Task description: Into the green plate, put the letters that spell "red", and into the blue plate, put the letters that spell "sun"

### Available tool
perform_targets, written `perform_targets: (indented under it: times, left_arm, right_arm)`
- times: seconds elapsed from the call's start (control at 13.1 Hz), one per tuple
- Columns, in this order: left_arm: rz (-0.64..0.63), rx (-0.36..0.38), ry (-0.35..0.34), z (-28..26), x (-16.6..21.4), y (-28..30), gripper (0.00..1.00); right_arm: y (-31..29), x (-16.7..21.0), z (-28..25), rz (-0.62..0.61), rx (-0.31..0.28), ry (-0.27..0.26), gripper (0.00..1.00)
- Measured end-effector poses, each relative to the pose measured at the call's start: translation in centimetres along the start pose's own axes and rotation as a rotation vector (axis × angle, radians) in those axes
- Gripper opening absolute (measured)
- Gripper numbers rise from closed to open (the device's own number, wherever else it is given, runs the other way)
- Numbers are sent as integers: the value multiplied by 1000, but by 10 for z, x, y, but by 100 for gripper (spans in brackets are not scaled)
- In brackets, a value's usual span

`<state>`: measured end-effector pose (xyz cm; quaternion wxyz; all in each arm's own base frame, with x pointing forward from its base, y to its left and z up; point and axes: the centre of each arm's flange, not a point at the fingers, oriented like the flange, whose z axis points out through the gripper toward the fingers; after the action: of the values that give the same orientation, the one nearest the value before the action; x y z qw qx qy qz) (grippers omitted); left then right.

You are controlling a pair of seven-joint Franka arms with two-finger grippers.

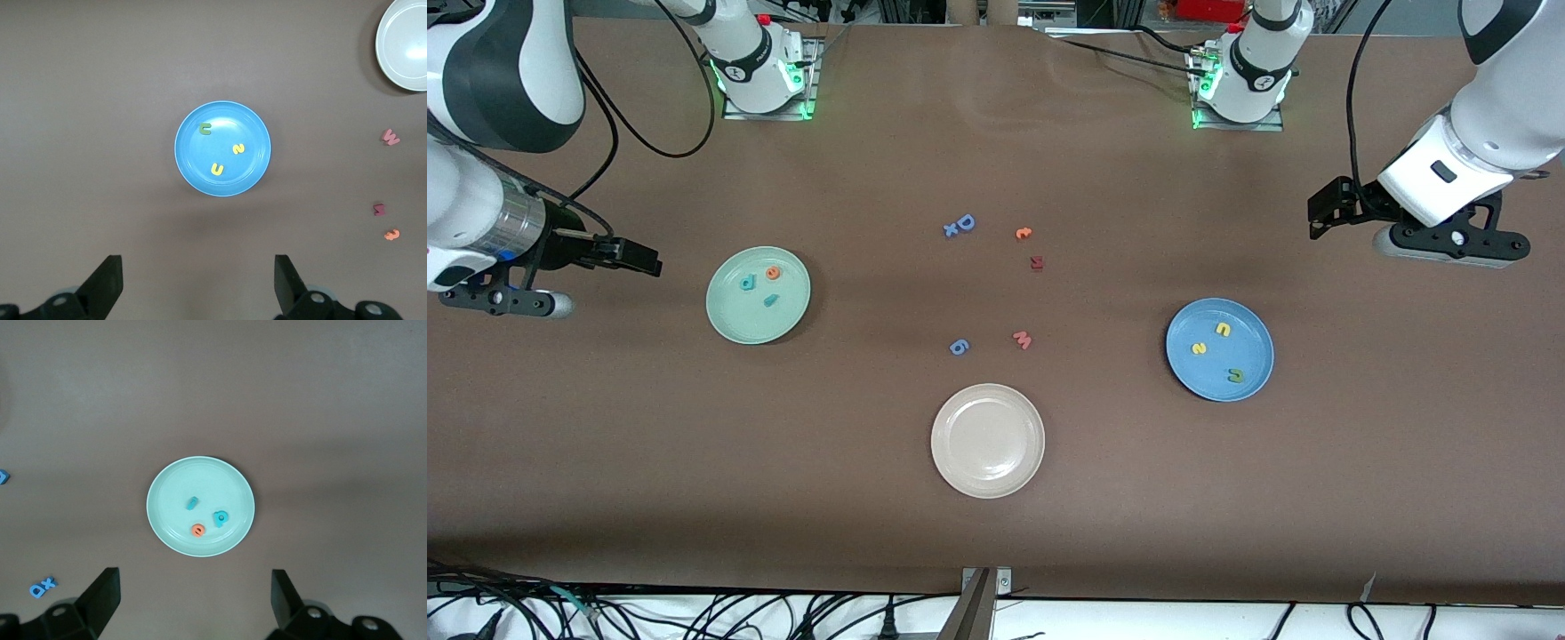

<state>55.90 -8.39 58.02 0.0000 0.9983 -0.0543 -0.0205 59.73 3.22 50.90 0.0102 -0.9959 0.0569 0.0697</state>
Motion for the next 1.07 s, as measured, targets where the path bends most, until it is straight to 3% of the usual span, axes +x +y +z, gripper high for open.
perform_targets:
  times: [0.38, 1.07]
  left_arm:
    - [-9, 4, 11, 6, -10, -12, 100]
    - [9, 3, 13, 5, -12, -26, 100]
  right_arm:
    - [1, 7, 15, -21, -17, -28, 100]
    - [-4, 2, -9, -70, -46, 53, 100]
